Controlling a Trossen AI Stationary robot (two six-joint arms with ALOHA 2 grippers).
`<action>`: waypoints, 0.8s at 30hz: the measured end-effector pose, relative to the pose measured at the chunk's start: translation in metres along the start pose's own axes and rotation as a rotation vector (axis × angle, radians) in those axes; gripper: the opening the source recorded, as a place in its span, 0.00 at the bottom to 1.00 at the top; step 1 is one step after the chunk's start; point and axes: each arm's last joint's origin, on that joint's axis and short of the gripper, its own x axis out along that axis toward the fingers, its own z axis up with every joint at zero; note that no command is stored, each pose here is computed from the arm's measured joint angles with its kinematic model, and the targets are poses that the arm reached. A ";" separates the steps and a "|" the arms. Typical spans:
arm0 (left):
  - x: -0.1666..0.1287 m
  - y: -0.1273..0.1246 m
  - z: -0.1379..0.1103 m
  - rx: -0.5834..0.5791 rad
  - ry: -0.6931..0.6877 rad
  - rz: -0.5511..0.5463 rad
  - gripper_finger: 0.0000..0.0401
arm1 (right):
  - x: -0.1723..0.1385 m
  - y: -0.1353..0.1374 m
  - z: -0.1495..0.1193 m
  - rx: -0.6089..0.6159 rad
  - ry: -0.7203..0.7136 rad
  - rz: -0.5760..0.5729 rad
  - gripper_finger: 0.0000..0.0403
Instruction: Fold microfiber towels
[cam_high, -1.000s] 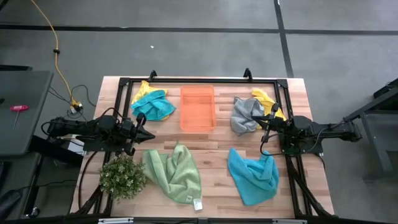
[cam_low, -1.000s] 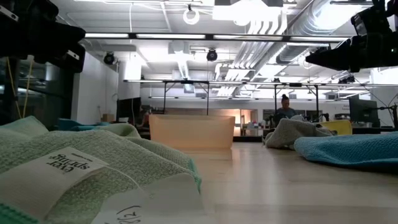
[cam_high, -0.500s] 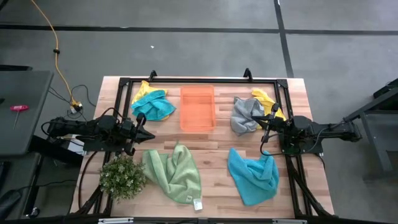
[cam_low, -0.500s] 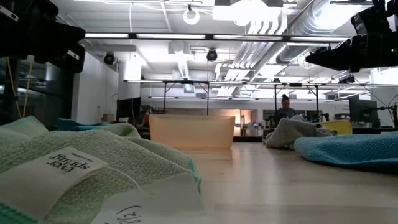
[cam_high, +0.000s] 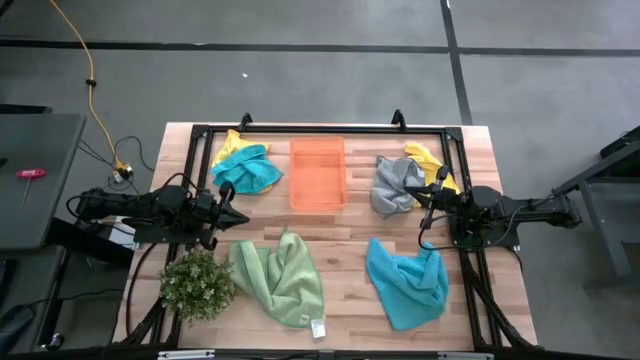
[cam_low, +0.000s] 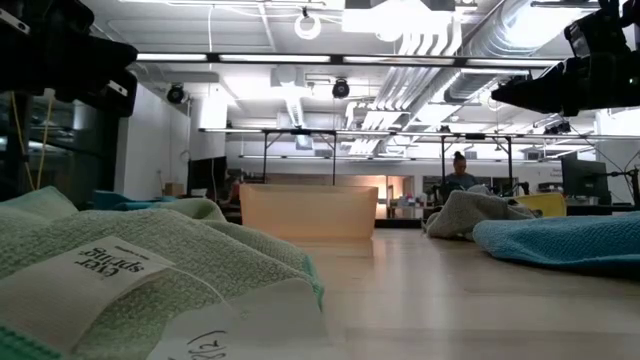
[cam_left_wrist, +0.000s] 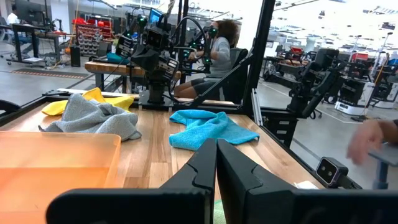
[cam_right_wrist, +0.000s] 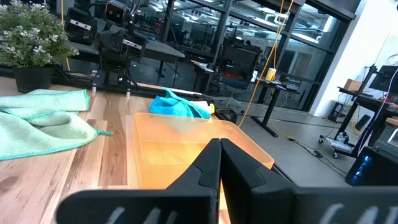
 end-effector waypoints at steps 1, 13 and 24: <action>0.000 0.000 0.000 0.000 0.000 0.000 0.01 | 0.000 0.000 0.000 0.000 -0.001 0.000 0.00; 0.000 0.000 0.000 0.000 0.001 0.000 0.01 | 0.000 0.000 0.000 0.000 0.000 0.000 0.00; 0.000 0.000 0.000 0.000 0.000 0.000 0.01 | 0.000 -0.002 0.006 -0.484 -0.051 -0.035 0.00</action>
